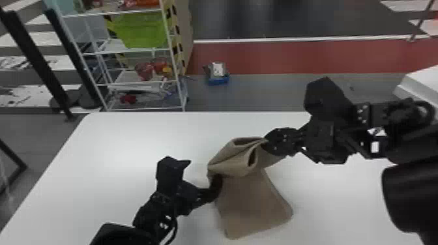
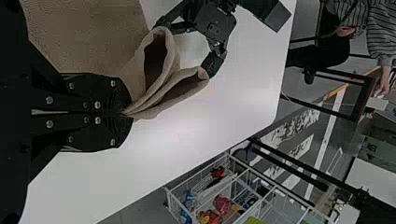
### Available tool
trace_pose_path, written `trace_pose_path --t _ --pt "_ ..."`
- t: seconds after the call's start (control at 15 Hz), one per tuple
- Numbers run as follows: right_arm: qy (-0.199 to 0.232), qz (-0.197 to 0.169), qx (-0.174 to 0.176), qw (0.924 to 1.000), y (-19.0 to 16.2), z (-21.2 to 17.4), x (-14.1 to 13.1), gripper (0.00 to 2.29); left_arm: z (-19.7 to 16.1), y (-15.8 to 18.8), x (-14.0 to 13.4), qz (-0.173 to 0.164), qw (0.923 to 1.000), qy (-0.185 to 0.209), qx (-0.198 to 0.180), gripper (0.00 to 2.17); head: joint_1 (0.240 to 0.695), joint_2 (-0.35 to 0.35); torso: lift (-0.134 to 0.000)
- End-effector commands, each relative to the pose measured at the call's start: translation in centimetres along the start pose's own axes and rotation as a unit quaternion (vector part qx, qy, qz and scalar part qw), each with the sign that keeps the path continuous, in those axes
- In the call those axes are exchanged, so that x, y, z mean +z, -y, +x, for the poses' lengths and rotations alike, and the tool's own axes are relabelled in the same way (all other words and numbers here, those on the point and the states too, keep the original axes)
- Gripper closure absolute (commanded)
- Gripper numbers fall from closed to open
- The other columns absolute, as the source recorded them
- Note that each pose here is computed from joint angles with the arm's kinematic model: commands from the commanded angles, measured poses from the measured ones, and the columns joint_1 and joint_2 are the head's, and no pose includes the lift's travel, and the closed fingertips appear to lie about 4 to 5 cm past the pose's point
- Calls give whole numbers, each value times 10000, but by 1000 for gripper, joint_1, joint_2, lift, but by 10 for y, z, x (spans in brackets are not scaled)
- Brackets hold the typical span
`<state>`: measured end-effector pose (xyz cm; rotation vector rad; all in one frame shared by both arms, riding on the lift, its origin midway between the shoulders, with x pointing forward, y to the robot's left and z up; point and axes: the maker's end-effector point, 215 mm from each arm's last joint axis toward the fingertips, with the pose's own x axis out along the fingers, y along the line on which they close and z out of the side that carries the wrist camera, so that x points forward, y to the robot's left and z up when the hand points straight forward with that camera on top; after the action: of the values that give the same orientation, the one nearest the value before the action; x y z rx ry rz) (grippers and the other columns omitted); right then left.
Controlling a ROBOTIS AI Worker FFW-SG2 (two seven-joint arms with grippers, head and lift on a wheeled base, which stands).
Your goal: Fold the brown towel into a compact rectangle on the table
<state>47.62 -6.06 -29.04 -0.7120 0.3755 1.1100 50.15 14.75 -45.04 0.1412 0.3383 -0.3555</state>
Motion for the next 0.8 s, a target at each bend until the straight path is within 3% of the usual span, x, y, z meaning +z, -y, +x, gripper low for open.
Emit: trace_pose_path --t 0.0,0.73 --pt "-63 -9 -8 10000 -2 -7 -8 1413 0 -5 -1 -10 10000 14 41 80 695 98 -123" --pt "-324 6 318 9990 -39 -8 -36 1413 1 -9 -2 -14 10000 31 54 80 695 88 -123"
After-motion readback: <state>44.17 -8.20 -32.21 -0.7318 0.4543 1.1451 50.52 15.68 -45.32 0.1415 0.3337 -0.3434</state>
